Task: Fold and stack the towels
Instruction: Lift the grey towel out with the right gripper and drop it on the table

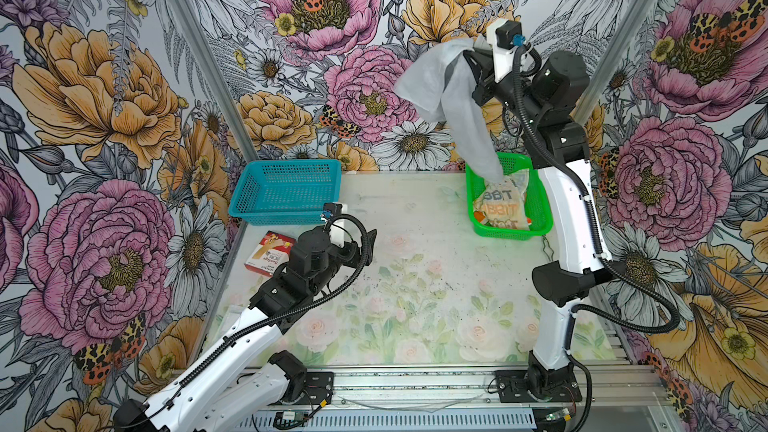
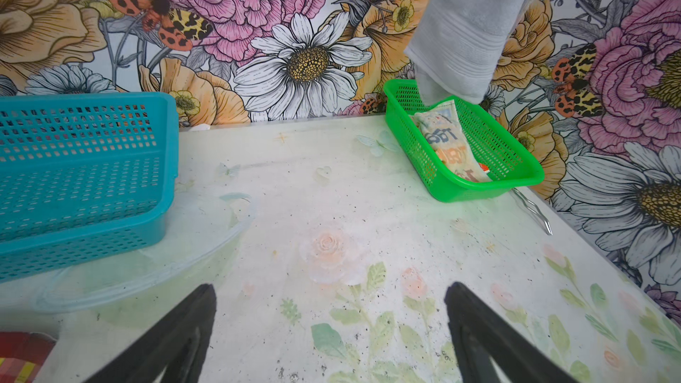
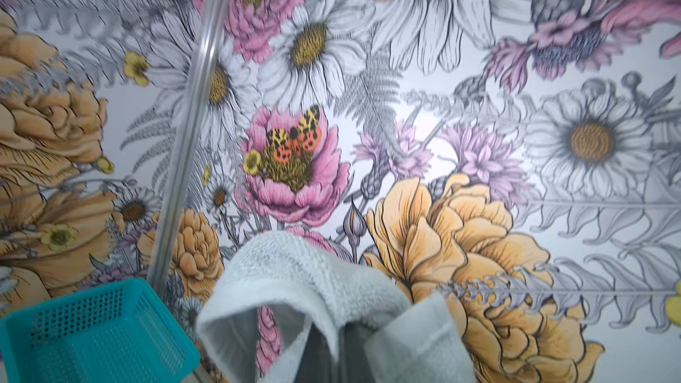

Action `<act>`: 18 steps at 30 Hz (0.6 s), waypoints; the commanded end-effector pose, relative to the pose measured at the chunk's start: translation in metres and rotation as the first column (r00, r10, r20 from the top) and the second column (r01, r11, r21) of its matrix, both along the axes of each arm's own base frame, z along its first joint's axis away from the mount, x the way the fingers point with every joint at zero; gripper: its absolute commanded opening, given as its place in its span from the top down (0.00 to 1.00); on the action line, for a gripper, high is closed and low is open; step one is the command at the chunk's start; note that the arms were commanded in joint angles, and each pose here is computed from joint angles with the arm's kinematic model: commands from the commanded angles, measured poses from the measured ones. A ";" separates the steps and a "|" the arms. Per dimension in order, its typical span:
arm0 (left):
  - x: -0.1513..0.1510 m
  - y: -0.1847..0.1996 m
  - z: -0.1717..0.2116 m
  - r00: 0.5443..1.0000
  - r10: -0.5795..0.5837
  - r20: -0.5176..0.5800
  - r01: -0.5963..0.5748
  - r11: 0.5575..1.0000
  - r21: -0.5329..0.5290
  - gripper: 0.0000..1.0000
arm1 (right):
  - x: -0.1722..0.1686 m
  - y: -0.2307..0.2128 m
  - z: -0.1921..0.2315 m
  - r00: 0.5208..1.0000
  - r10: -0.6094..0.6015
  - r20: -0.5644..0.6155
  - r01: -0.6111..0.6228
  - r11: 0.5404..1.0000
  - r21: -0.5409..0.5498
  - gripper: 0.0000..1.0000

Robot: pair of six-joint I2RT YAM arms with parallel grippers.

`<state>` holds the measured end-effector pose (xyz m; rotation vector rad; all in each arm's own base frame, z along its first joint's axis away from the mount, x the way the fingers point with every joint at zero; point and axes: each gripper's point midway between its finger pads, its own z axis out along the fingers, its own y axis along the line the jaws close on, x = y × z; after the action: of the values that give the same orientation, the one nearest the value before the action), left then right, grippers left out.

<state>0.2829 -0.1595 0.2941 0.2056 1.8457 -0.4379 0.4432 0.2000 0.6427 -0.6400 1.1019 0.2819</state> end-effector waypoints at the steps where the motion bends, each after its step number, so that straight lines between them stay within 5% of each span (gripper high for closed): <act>1: -0.005 0.013 0.006 0.999 0.036 0.027 -0.036 0.999 0.000 0.02 | -0.013 0.002 -0.006 0.987 0.107 -0.121 -0.095 0.991 0.096 1.00; 5: -0.020 0.019 -0.007 0.998 0.035 -0.053 -0.038 0.997 -0.061 0.02 | -0.020 0.036 -0.121 0.900 0.160 -0.405 -0.170 0.985 0.010 1.00; 8: -0.036 0.009 -0.040 0.987 -0.015 -0.162 -0.006 0.992 -0.128 0.02 | -0.033 0.047 -0.249 0.819 0.063 -0.570 -0.139 0.986 -0.091 1.00; 11: -0.050 0.002 -0.059 0.980 -0.022 -0.198 -0.009 0.988 -0.153 0.02 | -0.059 0.034 -0.356 0.731 0.029 -0.682 -0.093 0.994 -0.058 1.00; 18: -0.052 -0.018 -0.080 0.963 -0.039 -0.268 0.014 0.995 -0.095 0.02 | -0.133 0.014 -0.447 0.573 0.030 -0.819 -0.076 0.997 -0.017 1.00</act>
<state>0.2273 -0.1749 0.2142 0.1479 2.0636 -0.5997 0.2982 0.2019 0.1133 -0.6693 2.2805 0.5928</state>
